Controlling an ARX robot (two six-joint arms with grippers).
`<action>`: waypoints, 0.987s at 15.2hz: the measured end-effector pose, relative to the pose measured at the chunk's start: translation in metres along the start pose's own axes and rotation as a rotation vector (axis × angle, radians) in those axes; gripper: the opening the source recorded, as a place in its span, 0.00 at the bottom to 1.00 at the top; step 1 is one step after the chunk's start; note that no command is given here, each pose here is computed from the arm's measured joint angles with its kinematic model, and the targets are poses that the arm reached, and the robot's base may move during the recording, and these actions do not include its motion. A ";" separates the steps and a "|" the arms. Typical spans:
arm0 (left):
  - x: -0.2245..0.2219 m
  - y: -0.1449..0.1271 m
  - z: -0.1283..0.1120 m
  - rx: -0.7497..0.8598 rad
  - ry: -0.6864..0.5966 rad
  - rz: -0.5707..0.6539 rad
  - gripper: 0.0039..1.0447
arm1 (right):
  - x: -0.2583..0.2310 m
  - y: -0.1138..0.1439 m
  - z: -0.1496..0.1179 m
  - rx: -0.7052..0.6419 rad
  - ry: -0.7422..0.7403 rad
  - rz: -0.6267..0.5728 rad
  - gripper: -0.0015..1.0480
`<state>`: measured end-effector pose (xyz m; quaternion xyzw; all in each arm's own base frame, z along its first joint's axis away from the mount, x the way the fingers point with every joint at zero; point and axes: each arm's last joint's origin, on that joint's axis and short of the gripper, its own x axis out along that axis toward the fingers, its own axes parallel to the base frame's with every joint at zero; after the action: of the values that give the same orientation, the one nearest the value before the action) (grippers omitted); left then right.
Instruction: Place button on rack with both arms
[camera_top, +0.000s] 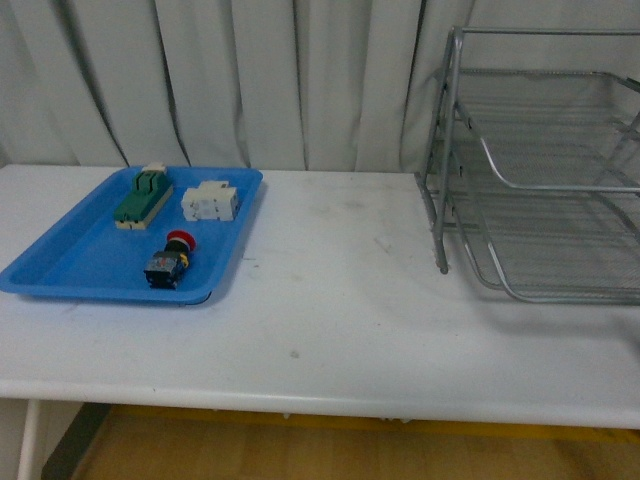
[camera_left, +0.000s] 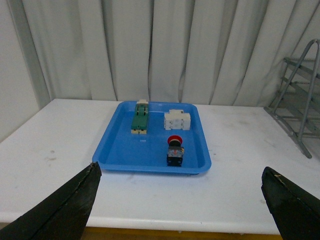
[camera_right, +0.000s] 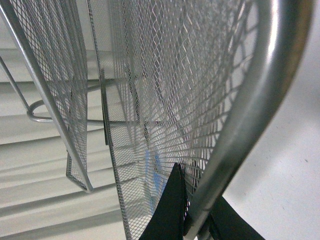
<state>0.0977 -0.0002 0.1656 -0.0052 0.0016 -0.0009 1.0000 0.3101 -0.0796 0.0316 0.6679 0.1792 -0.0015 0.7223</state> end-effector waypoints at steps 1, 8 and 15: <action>0.000 0.000 0.000 0.000 0.000 0.000 0.94 | -0.009 -0.004 -0.003 0.006 0.003 -0.019 0.04; 0.000 0.000 0.000 0.000 0.000 0.000 0.94 | -0.050 -0.018 -0.004 0.008 0.016 -0.095 0.47; 0.000 0.000 0.000 0.000 0.000 0.000 0.94 | -0.080 0.013 -0.013 -0.026 -0.029 -0.039 0.94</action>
<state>0.0977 -0.0002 0.1656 -0.0052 0.0016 -0.0011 1.0000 0.2354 -0.0843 0.0643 0.6547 0.1816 -0.0229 0.7334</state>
